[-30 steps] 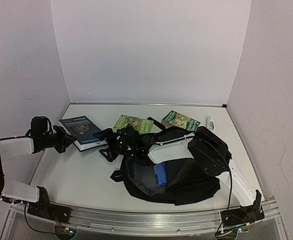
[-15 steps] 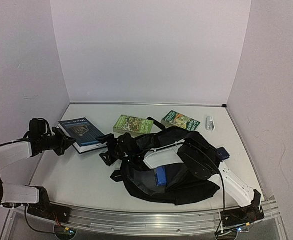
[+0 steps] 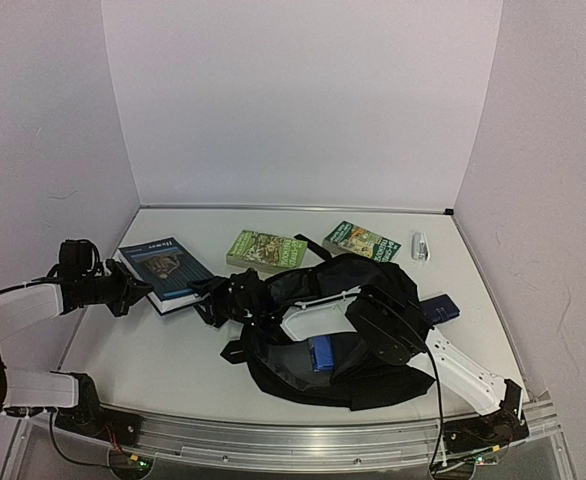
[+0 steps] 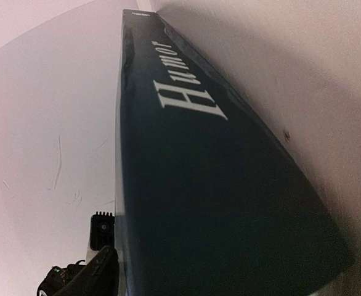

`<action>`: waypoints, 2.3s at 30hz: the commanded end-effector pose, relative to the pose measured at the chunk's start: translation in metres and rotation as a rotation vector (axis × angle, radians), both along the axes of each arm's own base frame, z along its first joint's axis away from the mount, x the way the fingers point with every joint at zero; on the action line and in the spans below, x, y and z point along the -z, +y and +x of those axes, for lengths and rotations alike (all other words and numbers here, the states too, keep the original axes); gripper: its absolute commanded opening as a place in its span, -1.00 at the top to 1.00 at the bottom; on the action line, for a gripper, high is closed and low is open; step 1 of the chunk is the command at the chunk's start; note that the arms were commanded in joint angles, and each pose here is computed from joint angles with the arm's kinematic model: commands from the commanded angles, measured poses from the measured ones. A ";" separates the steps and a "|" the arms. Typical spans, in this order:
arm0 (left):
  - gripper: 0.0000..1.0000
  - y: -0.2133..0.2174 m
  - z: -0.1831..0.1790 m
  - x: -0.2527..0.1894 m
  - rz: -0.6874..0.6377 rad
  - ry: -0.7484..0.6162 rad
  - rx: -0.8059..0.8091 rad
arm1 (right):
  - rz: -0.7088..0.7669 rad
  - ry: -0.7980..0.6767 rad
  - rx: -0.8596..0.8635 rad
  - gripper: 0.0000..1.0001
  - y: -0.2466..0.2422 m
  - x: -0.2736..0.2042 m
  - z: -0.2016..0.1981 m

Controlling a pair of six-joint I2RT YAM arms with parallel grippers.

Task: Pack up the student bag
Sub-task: Pick up the book from the center of the board.

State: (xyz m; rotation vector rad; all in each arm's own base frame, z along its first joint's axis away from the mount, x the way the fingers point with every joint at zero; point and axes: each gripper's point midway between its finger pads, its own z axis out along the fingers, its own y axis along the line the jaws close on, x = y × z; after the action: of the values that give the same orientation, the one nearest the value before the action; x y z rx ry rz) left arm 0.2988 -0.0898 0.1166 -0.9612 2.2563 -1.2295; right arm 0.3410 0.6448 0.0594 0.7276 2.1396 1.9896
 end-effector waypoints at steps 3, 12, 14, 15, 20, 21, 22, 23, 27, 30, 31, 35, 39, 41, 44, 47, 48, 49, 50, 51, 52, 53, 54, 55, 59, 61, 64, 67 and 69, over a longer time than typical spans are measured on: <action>1.00 -0.007 -0.003 -0.012 -0.014 -0.032 0.053 | 0.105 -0.137 0.040 0.18 -0.003 -0.063 0.005; 0.30 0.002 -0.015 -0.026 0.072 -0.042 0.040 | 0.159 -0.275 0.119 0.53 -0.024 -0.119 0.009; -0.06 0.008 -0.016 -0.038 0.130 -0.061 0.032 | 0.147 -0.322 0.133 0.55 -0.029 -0.131 0.008; -0.23 0.012 -0.019 -0.043 0.158 -0.062 0.026 | 0.143 -0.345 0.138 0.57 -0.031 -0.139 0.008; -0.82 0.023 -0.023 -0.085 0.278 -0.143 0.019 | 0.117 -0.494 0.159 0.63 -0.043 -0.186 0.002; -0.86 0.025 -0.022 -0.095 0.298 -0.165 0.022 | 0.108 -0.527 0.162 0.64 -0.046 -0.194 0.001; -0.88 0.025 -0.022 -0.103 0.311 -0.185 0.027 | 0.101 -0.553 0.164 0.64 -0.049 -0.205 -0.001; -0.90 0.026 -0.022 -0.111 0.324 -0.203 0.032 | 0.091 -0.578 0.165 0.64 -0.052 -0.213 -0.003; -0.94 0.026 -0.022 -0.147 0.375 -0.299 0.057 | 0.012 -0.680 0.174 0.64 -0.068 -0.239 -0.009; -0.96 0.023 -0.022 -0.167 0.398 -0.370 0.089 | -0.043 -0.739 0.180 0.64 -0.086 -0.256 -0.015; -0.97 0.019 -0.023 -0.173 0.398 -0.404 0.116 | -0.056 -0.764 0.167 0.64 -0.093 -0.263 -0.018; -0.97 0.008 -0.028 -0.182 0.423 -0.506 0.213 | -0.120 -0.817 0.099 0.64 -0.123 -0.270 -0.018; -0.98 -0.008 -0.034 -0.179 0.390 -0.560 0.322 | -0.215 -0.863 0.012 0.64 -0.161 -0.265 -0.018; -0.97 -0.014 -0.033 -0.173 0.360 -0.543 0.369 | -0.252 -0.863 -0.050 0.65 -0.179 -0.254 -0.018; -0.96 -0.025 -0.030 -0.170 0.289 -0.542 0.439 | -0.269 -0.849 -0.164 0.64 -0.206 -0.241 -0.021; -0.97 -0.033 -0.026 -0.173 0.244 -0.578 0.476 | -0.267 -0.878 -0.264 0.63 -0.223 -0.234 -0.036; -0.98 -0.038 -0.024 -0.173 0.228 -0.588 0.492 | -0.251 -0.884 -0.301 0.63 -0.227 -0.234 -0.044; -0.98 -0.042 -0.022 -0.172 0.213 -0.588 0.510 | -0.234 -0.886 -0.336 0.64 -0.231 -0.233 -0.052; -0.98 -0.048 -0.019 -0.170 0.205 -0.582 0.530 | -0.217 -0.887 -0.367 0.64 -0.233 -0.232 -0.059; -0.98 -0.058 -0.019 -0.168 0.200 -0.582 0.569 | -0.201 -0.886 -0.396 0.64 -0.235 -0.232 -0.066; -0.98 -0.067 -0.019 -0.166 0.203 -0.577 0.598 | -0.183 -0.888 -0.428 0.64 -0.236 -0.232 -0.073; -0.98 -0.074 -0.017 -0.162 0.211 -0.569 0.621 | -0.169 -0.889 -0.454 0.64 -0.238 -0.231 -0.080; -0.98 -0.080 -0.015 -0.160 0.209 -0.566 0.639 | -0.155 -0.890 -0.476 0.65 -0.239 -0.231 -0.086; -0.98 -0.085 -0.014 -0.158 0.203 -0.562 0.657 | -0.143 -0.891 -0.497 0.65 -0.240 -0.231 -0.091; -0.98 -0.091 -0.008 -0.154 0.190 -0.545 0.681 | -0.108 -0.880 -0.555 0.69 -0.244 -0.230 -0.105; -0.98 -0.091 -0.008 -0.156 0.195 -0.555 0.682 | -0.099 -0.876 -0.569 0.70 -0.244 -0.230 -0.109; -0.98 -0.095 -0.015 -0.161 0.160 -0.583 0.704 | -0.092 -0.874 -0.583 0.69 -0.245 -0.229 -0.112; -0.99 -0.104 -0.029 -0.164 0.059 -0.594 0.764 | -0.079 -0.879 -0.594 0.69 -0.245 -0.229 -0.114; -0.99 -0.108 -0.038 -0.164 0.002 -0.593 0.800 | -0.065 -0.890 -0.602 0.70 -0.244 -0.233 -0.115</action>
State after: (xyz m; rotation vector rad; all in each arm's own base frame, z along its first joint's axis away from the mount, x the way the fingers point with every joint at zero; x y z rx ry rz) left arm 0.2798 -0.1852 0.2539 0.2212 2.2700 -1.3722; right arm 0.2393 0.4037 0.2536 -0.6606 2.0771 1.8294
